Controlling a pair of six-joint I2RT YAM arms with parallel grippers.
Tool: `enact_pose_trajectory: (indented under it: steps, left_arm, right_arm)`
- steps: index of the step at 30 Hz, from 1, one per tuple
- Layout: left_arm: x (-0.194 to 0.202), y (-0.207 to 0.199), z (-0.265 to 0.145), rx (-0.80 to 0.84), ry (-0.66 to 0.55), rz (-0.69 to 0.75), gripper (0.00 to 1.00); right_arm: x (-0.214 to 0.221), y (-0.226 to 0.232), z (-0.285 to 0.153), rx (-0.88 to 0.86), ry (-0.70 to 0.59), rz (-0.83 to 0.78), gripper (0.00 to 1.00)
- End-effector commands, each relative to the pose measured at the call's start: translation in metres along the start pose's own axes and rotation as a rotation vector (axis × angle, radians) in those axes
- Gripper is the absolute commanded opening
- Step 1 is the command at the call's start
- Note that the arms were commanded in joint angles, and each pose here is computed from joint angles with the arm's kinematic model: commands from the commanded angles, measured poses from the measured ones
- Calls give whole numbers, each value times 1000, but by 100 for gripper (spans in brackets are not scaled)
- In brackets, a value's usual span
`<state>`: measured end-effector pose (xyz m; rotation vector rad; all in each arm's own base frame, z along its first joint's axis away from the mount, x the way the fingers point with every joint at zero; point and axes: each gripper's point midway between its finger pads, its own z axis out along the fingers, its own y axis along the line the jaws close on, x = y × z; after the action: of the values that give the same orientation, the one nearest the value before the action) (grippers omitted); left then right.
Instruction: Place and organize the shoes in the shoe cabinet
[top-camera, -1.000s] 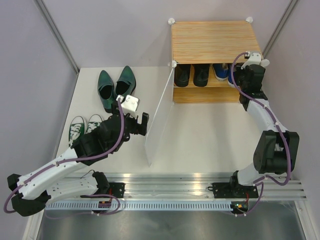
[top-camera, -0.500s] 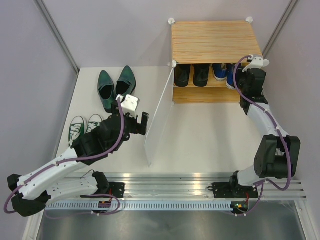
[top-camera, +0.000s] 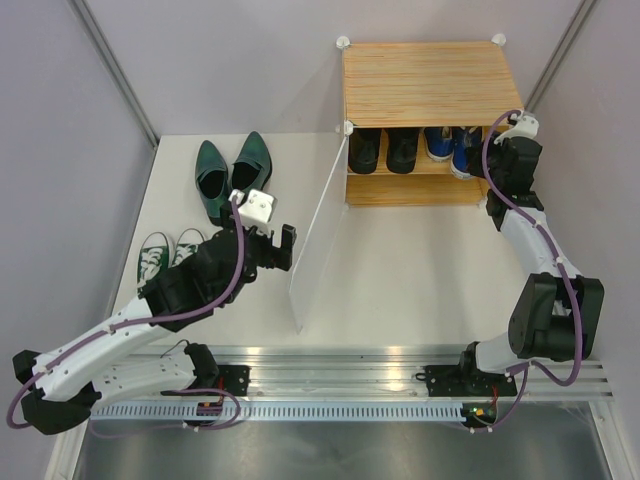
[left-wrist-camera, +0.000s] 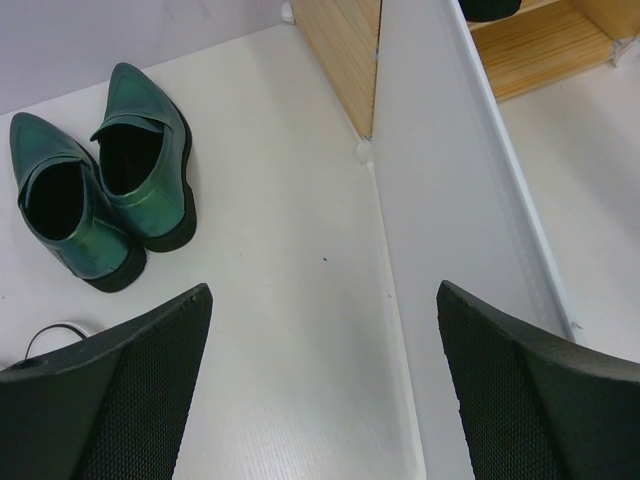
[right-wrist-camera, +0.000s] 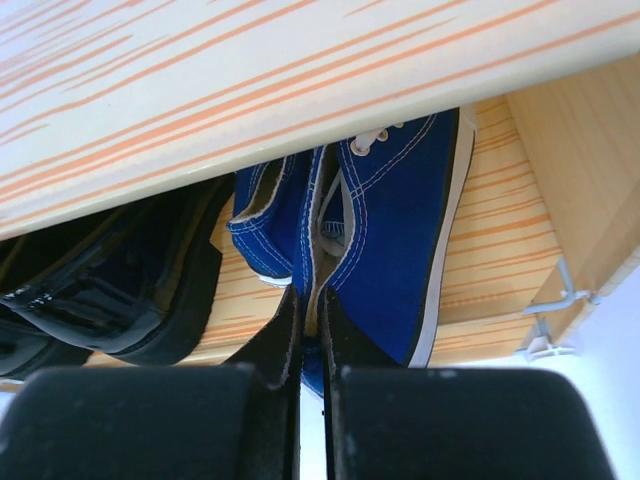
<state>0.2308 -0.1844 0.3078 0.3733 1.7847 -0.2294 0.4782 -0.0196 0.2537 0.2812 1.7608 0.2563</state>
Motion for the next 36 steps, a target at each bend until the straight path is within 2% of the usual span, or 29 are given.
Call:
enact_pose_trajectory:
  steps: [1,10,18,28,36]
  left_arm:
    - [-10,-1,-2,21,-35,-17,95]
    - [-12,-1,-4,26,-41,-23,95]
    - [-12,-1,-4,25,-40,-22,95]
    - [-8,-3,-1,23,-27,-12,95]
    - [-8,-1,0,12,-26,-9,95]
  right_arm:
    - [-34,35,-2,-141,-106,83,1]
    - [-25,37,-3,-134,-75,89,1]
    - [-45,-4,-11,69,-62,-109,1]
    - [-43,-38,-11,145,-61,-34,1]
    - [-62,-55,-10,250,-133,23,1]
